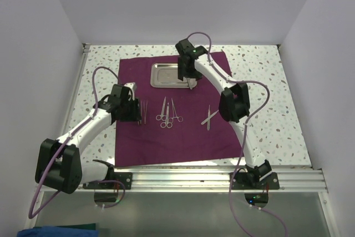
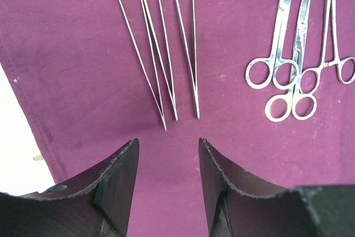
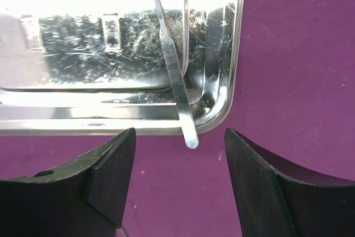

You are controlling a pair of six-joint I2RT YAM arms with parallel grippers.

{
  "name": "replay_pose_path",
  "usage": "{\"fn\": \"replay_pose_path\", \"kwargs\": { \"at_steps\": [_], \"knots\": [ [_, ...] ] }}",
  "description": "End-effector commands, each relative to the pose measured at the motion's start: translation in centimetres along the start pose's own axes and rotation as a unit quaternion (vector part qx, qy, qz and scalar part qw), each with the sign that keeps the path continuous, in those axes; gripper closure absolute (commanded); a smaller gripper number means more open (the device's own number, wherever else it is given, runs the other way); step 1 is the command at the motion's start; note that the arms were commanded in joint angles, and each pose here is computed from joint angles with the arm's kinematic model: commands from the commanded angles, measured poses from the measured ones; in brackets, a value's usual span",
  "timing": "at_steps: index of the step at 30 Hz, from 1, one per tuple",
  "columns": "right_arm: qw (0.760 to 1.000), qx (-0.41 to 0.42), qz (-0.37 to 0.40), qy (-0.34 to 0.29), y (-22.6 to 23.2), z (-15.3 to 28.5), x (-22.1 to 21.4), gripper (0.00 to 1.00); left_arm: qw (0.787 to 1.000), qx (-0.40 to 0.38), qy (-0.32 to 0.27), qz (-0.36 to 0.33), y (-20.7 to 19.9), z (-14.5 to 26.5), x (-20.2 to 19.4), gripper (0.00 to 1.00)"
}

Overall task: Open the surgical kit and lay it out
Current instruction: Pick up the medical item from the container.

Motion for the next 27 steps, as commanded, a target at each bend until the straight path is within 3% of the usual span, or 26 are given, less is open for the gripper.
{"fn": "replay_pose_path", "kwargs": {
  "at_steps": [1, 9, 17, 24, 27],
  "knots": [
    [1.0, 0.013, 0.008, -0.009, 0.8, -0.4, 0.4, 0.32, 1.0, 0.005, -0.009, 0.002, -0.1, 0.2, 0.3, 0.49],
    [1.0, 0.007, 0.012, 0.002, 0.9, -2.7, -0.5, 0.36, 1.0, 0.005, -0.008, 0.001, -0.2, 0.1, 0.3, 0.49],
    [0.999, -0.011, 0.021, 0.023, 0.3, -4.6, -1.9, 0.5, 1.0, 0.004, -0.005, 0.0, -0.2, 0.0, 0.2, 0.49],
    [0.998, -0.038, 0.03, 0.043, -0.7, -6.0, -3.3, 0.88, 1.0, 0.006, -0.004, 0.0, -0.1, 0.0, 0.2, 0.49],
    [0.997, -0.045, 0.035, 0.05, -1.1, -6.2, -3.9, 1.0, 1.0, 0.007, -0.005, 0.0, -0.1, 0.0, 0.2, 0.49]
  ]
}}
Point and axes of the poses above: each gripper's point midway between its finger pads, its own z axis back along the fingers, its own y axis along the line the jaws close on, x = y × z, the point moved 7 cm from there along z, back along the fingers, and after that the axes turned 13 degrees about -z, right-handed, at the moved point
